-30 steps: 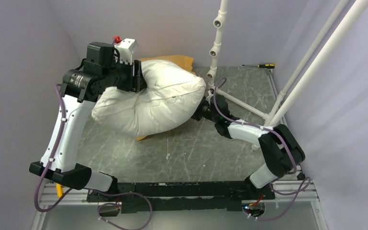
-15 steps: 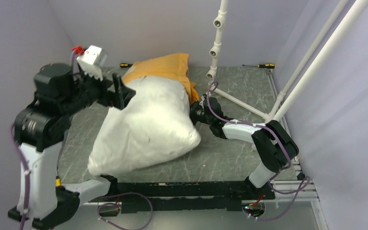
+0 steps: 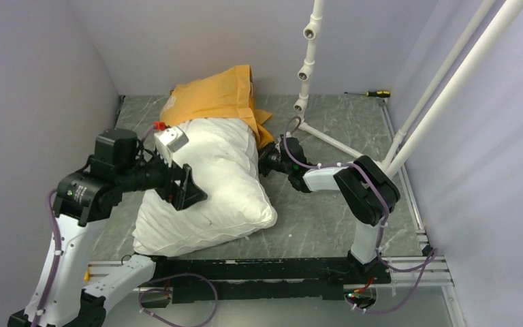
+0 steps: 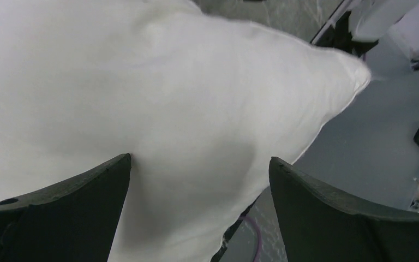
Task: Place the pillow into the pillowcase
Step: Stuff the pillow into the pillowcase.
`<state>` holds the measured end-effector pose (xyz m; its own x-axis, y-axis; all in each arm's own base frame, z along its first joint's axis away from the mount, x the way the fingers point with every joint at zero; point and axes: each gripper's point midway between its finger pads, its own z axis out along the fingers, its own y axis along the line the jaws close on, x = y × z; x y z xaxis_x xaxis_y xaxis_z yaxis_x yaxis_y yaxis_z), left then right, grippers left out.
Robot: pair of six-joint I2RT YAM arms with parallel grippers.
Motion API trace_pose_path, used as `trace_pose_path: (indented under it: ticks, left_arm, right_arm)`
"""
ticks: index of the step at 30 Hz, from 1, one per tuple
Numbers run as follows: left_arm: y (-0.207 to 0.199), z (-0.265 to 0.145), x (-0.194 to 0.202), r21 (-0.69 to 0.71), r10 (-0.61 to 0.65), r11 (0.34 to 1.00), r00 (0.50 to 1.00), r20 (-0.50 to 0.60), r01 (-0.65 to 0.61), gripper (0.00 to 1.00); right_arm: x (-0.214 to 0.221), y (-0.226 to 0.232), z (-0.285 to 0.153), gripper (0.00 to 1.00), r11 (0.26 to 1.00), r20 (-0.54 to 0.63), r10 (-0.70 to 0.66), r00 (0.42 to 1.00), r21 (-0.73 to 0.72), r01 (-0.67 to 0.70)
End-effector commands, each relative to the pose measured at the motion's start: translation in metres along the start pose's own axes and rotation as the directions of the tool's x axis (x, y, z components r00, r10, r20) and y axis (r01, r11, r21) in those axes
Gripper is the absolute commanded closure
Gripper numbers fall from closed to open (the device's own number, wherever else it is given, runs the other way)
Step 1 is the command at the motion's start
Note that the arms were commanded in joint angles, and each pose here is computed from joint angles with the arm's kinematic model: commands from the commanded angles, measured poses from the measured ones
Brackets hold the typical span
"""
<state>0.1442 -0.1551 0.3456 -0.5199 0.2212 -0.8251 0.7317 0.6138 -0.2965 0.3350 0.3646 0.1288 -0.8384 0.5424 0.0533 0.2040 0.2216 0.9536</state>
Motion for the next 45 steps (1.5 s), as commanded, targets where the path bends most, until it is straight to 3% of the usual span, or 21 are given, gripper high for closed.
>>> trace_pose_path:
  ticks: [1,6,11,18,22,24,25,26,27,28,30,33,40,45]
  left_arm:
    - [-0.002,-0.005,0.026,0.003,0.101,0.995,0.995,0.023,-0.101,0.01]
    - [0.009,-0.01,0.028,-0.087,0.24,0.969,0.964,0.11,-0.232,0.01]
    - [0.014,0.015,0.033,0.01,0.314,0.949,0.946,0.08,-0.315,0.01]
    - [0.036,0.057,0.037,0.031,0.37,0.929,0.929,0.008,-0.37,0.0]
    - [0.035,0.106,0.045,-0.006,0.501,0.865,0.864,-0.059,-0.502,0.01]
    - [0.041,0.136,0.05,-0.051,0.547,0.828,0.824,-0.15,-0.559,0.14]
    - [0.048,0.149,0.051,-0.07,0.545,0.821,0.814,-0.201,-0.566,0.34]
    - [0.059,0.167,0.057,-0.085,0.515,0.828,0.812,-0.273,-0.554,0.63]
    - [0.08,0.173,0.051,-0.186,0.481,0.809,0.81,-0.335,-0.557,0.95]
    - [0.095,0.179,0.048,-0.248,0.457,0.786,0.802,-0.383,-0.567,1.0]
    - [0.119,0.185,0.034,-0.342,0.442,0.731,0.791,-0.422,-0.591,1.0]
    - [0.15,0.179,0.006,-0.438,0.397,0.724,0.841,-0.368,-0.533,1.0]
    - [0.24,0.114,-0.035,-0.703,0.261,0.576,0.909,-0.325,-0.416,1.0]
    - [0.28,0.08,-0.063,-0.804,0.203,0.49,0.941,-0.27,-0.336,1.0]
  right_arm:
    - [0.001,0.092,0.0,1.0,0.952,-0.025,-0.025,0.999,-0.305,0.016]
    - [0.0,0.083,0.008,1.0,0.961,-0.033,-0.022,0.999,-0.278,0.012]
    - [0.0,0.078,0.011,1.0,0.966,-0.039,-0.021,0.999,-0.257,0.011]
    - [-0.001,0.076,0.017,1.0,0.969,-0.052,-0.014,0.999,-0.248,0.001]
    - [0.002,0.076,0.017,1.0,0.969,-0.07,-0.019,0.997,-0.247,0.002]
    - [0.006,0.078,0.015,1.0,0.968,-0.084,-0.027,0.996,-0.252,0.005]
    - [0.008,0.08,0.013,1.0,0.967,-0.09,-0.033,0.995,-0.255,0.009]
    - [0.01,0.08,0.011,1.0,0.967,-0.101,-0.039,0.994,-0.253,0.012]
    - [0.013,0.081,0.008,1.0,0.969,-0.108,-0.046,0.993,-0.248,0.018]
    - [0.016,0.082,0.005,1.0,0.969,-0.116,-0.056,0.992,-0.245,0.026]
    - [0.023,0.08,-0.004,1.0,0.971,-0.133,-0.077,0.988,-0.233,0.044]
    - [0.036,0.075,-0.017,1.0,0.975,-0.166,-0.111,0.98,-0.211,0.074]
    - [0.08,0.066,-0.048,1.0,0.968,-0.265,-0.22,0.939,-0.175,0.177]
    - [0.119,0.073,-0.063,1.0,0.951,-0.337,-0.29,0.896,-0.206,0.23]
